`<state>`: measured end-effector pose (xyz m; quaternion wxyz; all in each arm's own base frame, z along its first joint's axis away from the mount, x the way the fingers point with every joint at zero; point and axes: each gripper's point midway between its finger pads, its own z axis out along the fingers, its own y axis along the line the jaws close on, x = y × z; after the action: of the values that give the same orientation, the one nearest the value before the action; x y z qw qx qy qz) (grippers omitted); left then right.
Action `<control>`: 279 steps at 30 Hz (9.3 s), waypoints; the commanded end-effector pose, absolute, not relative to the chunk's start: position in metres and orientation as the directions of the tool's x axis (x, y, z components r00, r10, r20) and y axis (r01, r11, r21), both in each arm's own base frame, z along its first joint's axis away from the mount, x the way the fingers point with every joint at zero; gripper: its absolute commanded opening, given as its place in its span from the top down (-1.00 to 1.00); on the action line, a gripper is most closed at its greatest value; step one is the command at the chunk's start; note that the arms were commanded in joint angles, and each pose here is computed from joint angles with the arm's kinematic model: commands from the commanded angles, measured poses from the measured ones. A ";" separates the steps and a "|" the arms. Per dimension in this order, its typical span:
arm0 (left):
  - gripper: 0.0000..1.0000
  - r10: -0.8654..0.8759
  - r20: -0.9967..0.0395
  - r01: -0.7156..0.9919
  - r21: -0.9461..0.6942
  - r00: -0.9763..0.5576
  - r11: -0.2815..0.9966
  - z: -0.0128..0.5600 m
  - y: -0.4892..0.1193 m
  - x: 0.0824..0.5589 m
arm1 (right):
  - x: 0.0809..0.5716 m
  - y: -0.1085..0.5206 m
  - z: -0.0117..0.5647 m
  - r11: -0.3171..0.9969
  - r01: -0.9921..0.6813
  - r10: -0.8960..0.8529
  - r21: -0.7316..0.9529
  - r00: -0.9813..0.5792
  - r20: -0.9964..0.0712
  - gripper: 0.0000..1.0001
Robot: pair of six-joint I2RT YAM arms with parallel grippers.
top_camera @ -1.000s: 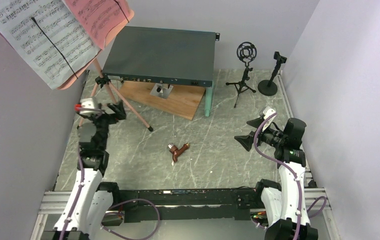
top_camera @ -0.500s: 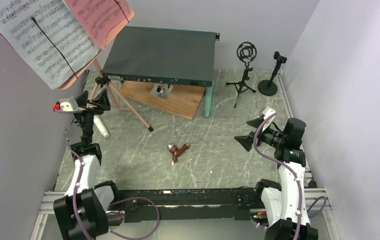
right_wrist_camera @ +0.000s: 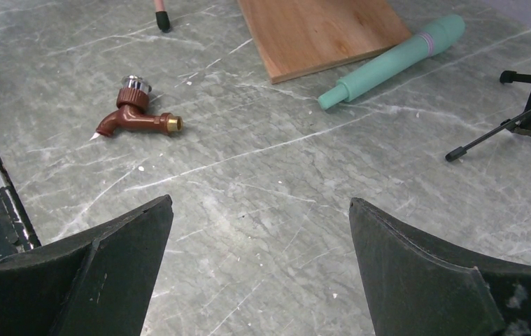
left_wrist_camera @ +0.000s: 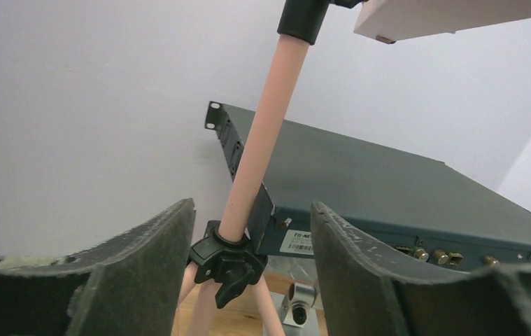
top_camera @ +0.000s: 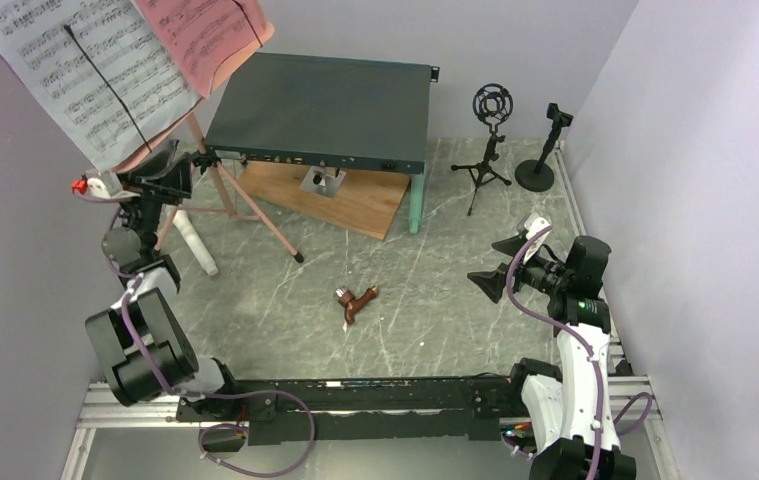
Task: Pack up the instrument practice props
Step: Pick up the music stand from the center of the board, then place the music stand at the center of the board.
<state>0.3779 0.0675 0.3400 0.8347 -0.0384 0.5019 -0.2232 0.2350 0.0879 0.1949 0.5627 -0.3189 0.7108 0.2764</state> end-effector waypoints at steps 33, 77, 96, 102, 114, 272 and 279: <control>-0.23 -0.402 -0.859 0.582 -0.159 0.317 0.797 0.365 0.067 0.436 | 0.242 0.088 0.202 0.628 -0.778 -0.148 0.014 -0.137 -0.980 -0.99; 1.00 -0.114 -0.845 0.412 0.133 0.522 0.902 0.466 0.052 0.393 | 0.242 0.088 0.199 0.623 -0.782 -0.145 0.024 -0.146 -0.979 -0.99; 1.00 -0.112 -0.818 0.448 0.189 0.564 0.874 0.502 0.014 0.341 | 0.240 0.089 0.200 0.618 -0.786 -0.147 0.020 -0.141 -0.979 -0.99; 1.00 -0.123 -0.834 0.455 0.165 0.538 0.875 0.506 0.007 0.331 | 0.239 0.089 0.201 0.615 -0.788 -0.146 0.022 -0.141 -0.979 -0.99; 1.00 -0.184 -0.888 0.536 0.080 0.420 0.840 0.505 -0.027 0.309 | 0.237 0.091 0.203 0.608 -0.793 -0.145 0.018 -0.134 -0.980 -0.98; 1.00 -0.829 -0.550 0.993 0.109 0.101 0.049 0.563 -0.267 0.211 | 0.258 0.095 0.532 0.401 -0.895 0.151 0.194 -0.144 -0.978 -0.96; 1.00 -0.830 -0.547 0.992 0.118 0.109 0.052 0.565 -0.264 0.205 | 0.273 0.090 0.535 0.410 -0.882 0.189 0.234 -0.168 -0.967 -0.89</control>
<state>0.2806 -0.3235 0.4612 0.6217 0.2504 0.3666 -0.6453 0.2733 0.0886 0.5166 0.5595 -0.2931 0.6190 0.4667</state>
